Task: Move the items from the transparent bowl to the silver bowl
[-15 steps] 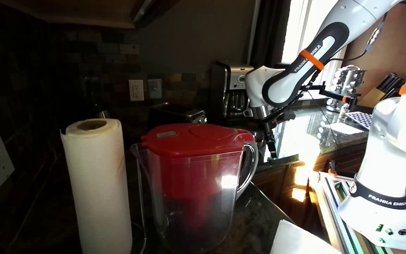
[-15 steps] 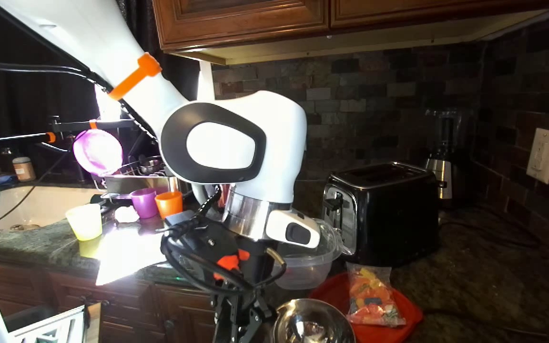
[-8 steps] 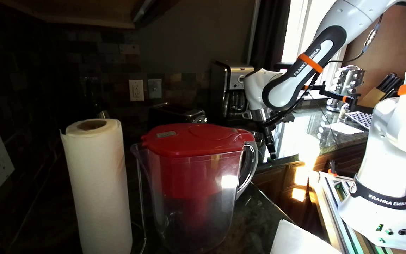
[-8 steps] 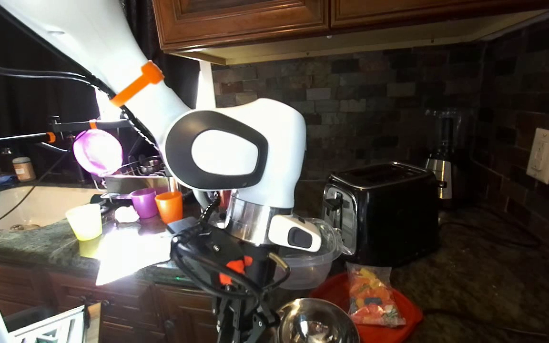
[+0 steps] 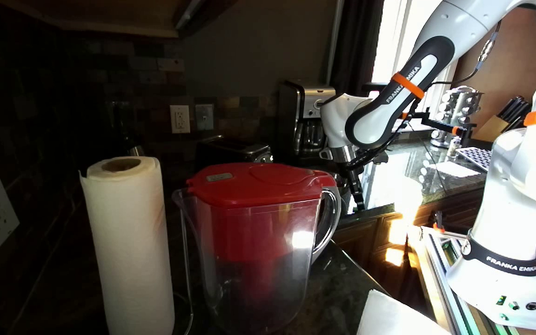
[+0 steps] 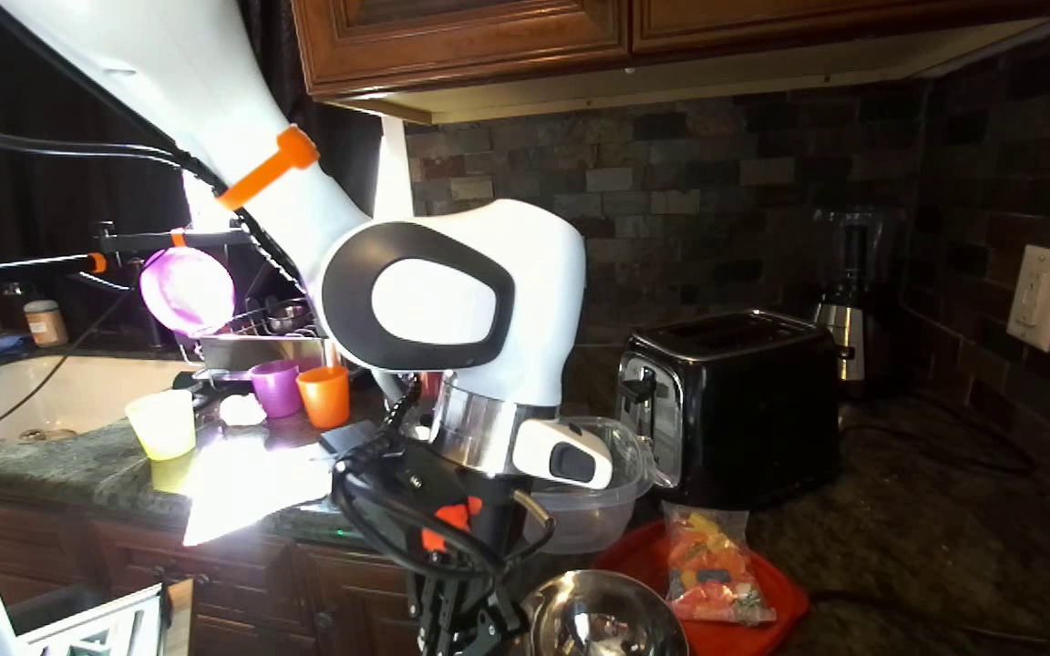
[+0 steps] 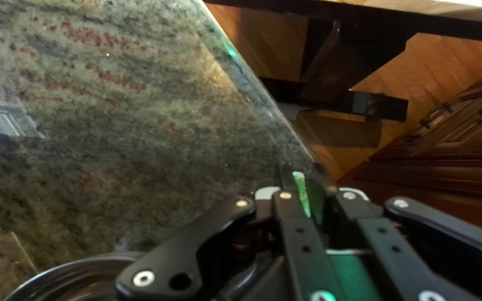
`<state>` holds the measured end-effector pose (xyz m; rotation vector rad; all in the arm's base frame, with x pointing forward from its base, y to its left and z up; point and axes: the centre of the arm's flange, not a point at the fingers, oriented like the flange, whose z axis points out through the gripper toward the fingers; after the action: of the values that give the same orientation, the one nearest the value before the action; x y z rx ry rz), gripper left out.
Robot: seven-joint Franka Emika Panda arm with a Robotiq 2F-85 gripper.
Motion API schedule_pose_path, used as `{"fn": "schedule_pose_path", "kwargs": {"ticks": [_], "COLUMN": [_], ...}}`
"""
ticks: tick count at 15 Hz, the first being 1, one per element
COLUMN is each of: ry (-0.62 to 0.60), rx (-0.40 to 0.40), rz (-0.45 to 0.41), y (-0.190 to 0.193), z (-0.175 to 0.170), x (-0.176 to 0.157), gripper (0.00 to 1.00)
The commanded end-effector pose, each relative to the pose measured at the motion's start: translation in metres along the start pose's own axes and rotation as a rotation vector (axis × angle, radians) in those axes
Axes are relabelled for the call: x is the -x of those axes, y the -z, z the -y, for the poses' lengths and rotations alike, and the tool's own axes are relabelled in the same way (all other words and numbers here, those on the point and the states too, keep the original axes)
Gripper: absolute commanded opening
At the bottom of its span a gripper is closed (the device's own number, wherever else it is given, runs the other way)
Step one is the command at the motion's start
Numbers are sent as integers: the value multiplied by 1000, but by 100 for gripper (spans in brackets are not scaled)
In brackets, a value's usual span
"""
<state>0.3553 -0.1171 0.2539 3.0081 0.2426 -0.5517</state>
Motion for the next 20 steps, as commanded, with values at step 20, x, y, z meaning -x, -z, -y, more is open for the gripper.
{"fn": "schedule_pose_path", "kwargs": {"ticks": [20], "ry": [37], "rx": [17], "rz": [-45], "y": [32], "z": [7], "x": [18], "gripper": [1]}}
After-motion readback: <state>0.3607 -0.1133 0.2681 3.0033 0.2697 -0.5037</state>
